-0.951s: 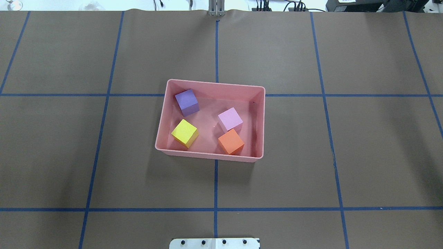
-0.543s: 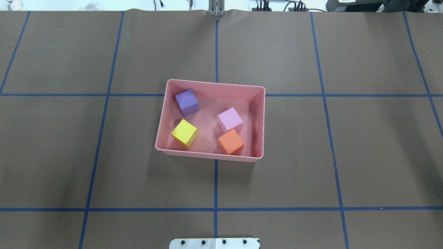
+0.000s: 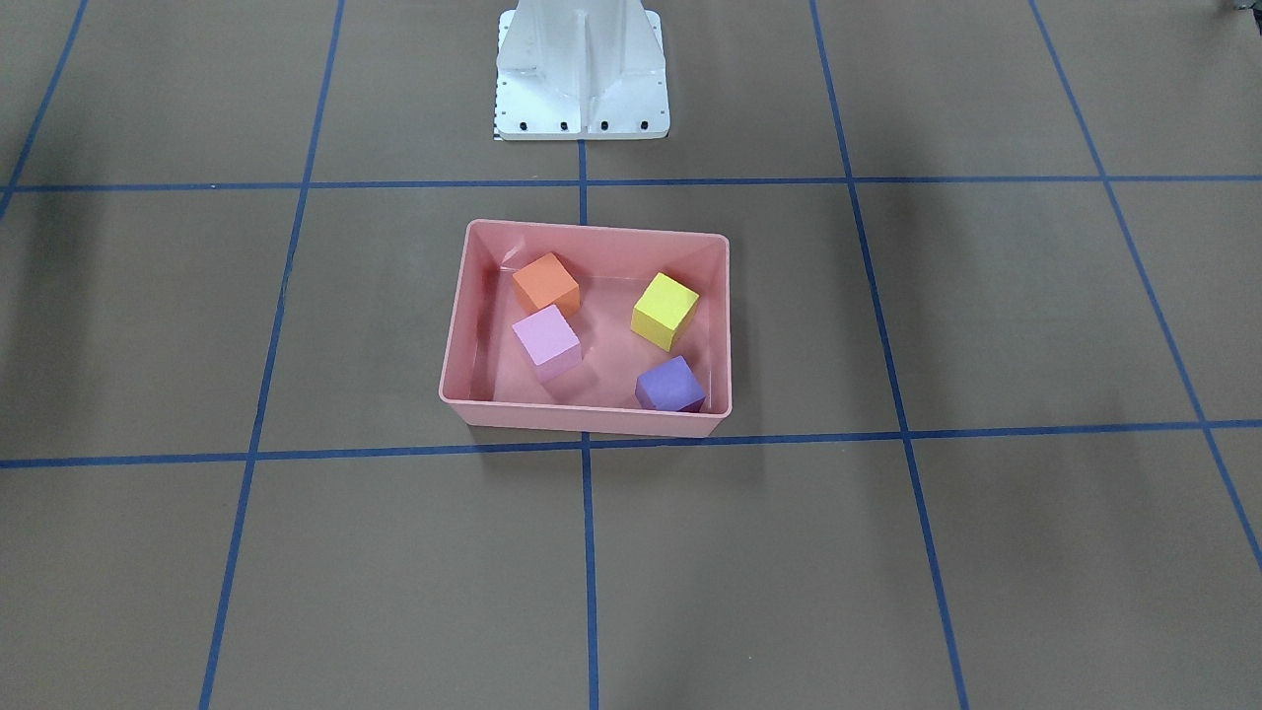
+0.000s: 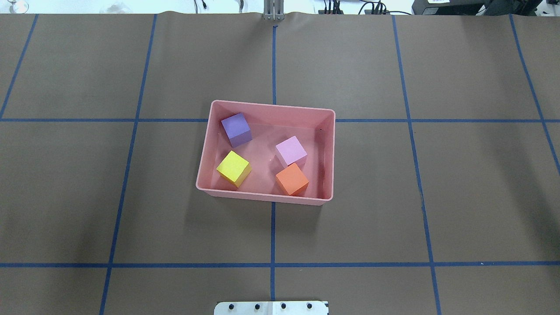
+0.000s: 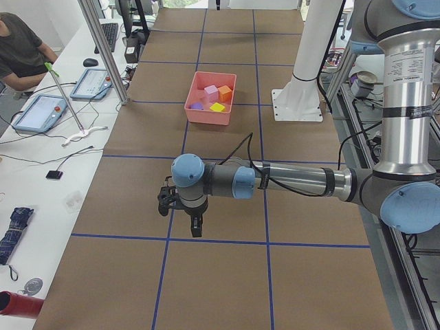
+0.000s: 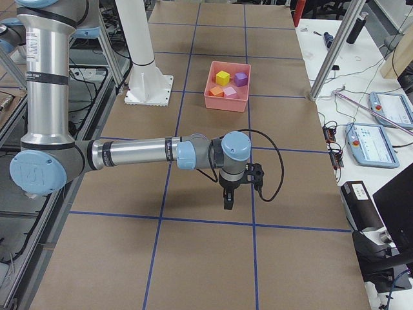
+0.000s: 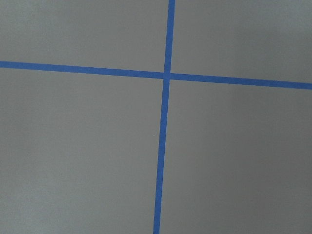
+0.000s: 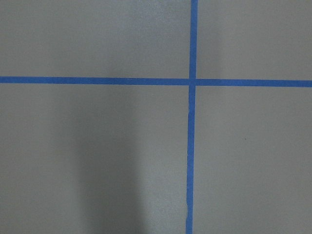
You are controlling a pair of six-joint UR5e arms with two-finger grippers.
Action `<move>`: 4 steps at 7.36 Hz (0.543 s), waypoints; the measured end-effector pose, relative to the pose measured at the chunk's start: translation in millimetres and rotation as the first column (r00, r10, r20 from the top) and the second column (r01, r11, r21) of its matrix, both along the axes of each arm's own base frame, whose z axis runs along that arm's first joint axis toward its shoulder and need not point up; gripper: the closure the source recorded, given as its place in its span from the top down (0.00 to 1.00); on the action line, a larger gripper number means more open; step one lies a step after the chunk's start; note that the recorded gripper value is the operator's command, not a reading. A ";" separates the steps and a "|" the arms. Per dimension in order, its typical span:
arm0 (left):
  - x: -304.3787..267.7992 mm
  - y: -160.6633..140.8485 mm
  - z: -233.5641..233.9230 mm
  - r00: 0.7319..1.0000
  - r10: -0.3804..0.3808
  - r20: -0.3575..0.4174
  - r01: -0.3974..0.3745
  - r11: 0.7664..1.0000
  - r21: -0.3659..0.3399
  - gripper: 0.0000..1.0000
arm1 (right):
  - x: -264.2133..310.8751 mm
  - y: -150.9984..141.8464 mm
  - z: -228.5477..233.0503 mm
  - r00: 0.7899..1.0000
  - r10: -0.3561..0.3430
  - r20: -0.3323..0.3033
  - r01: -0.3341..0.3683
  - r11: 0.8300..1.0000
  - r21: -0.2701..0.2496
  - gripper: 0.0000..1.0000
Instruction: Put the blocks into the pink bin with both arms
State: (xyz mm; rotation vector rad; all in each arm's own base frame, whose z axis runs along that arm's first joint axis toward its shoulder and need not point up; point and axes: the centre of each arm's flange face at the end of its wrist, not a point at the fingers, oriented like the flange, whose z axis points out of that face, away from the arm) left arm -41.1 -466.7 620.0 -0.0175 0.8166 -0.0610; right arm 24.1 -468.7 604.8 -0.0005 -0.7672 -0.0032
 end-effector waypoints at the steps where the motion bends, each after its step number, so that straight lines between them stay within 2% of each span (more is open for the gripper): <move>1: 0.0 -0.2 -0.2 1.000 0.000 0.000 0.000 1.000 0.001 1.00 | -0.1 0.0 -0.2 1.000 0.001 0.001 -0.001 1.000 -0.001 1.00; 4: 0.1 -1.1 -1.6 1.000 0.000 -0.001 0.000 1.000 0.004 1.00 | 0.1 0.9 0.6 1.000 -0.001 0.000 0.001 1.000 0.000 1.00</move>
